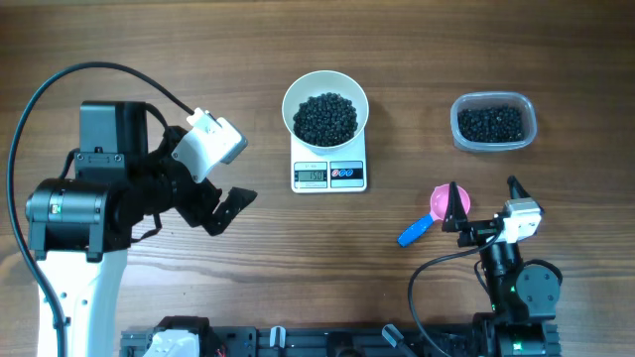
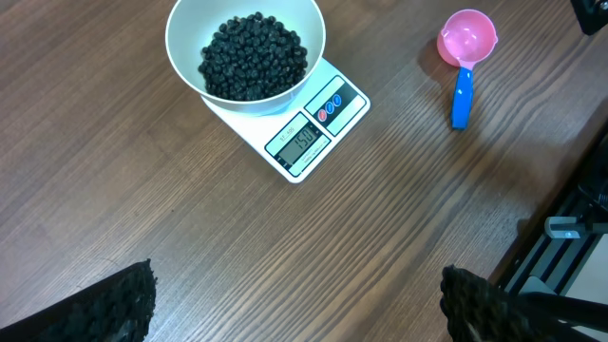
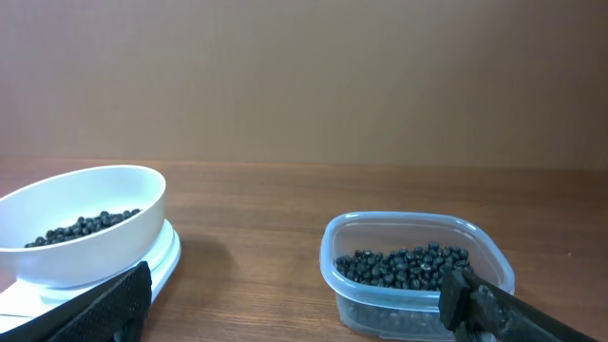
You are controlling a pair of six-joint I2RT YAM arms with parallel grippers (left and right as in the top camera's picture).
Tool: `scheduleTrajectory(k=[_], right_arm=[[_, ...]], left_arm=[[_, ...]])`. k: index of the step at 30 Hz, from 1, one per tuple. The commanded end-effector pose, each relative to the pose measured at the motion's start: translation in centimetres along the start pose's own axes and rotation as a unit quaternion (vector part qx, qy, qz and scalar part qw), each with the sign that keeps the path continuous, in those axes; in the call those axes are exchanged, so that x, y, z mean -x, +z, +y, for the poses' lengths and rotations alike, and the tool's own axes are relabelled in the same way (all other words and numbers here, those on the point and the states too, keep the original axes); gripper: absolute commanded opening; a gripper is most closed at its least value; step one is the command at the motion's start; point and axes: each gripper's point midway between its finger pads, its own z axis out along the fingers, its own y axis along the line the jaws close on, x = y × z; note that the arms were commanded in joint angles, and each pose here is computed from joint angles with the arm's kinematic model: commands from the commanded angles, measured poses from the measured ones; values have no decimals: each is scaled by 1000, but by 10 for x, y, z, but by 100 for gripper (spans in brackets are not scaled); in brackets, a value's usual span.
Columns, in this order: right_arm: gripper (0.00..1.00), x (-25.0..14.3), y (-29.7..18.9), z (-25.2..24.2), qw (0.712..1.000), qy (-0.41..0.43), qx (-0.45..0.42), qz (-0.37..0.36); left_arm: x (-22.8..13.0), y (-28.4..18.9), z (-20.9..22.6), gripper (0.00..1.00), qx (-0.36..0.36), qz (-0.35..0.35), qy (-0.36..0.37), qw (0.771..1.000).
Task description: Scoop item into bowl and weigh 150g on scale
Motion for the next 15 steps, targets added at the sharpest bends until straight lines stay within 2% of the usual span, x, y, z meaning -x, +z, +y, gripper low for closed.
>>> scheduleTrajectory(k=[1,15], right_arm=[[100,2,-1,4,1000,-7,10,-6],[100,2,-1,4,1000,-8,10,-6]], left_arm=[[4,-4,2,100,2,-7,7,1000],[4,-4,2,100,2,-7,7,1000]])
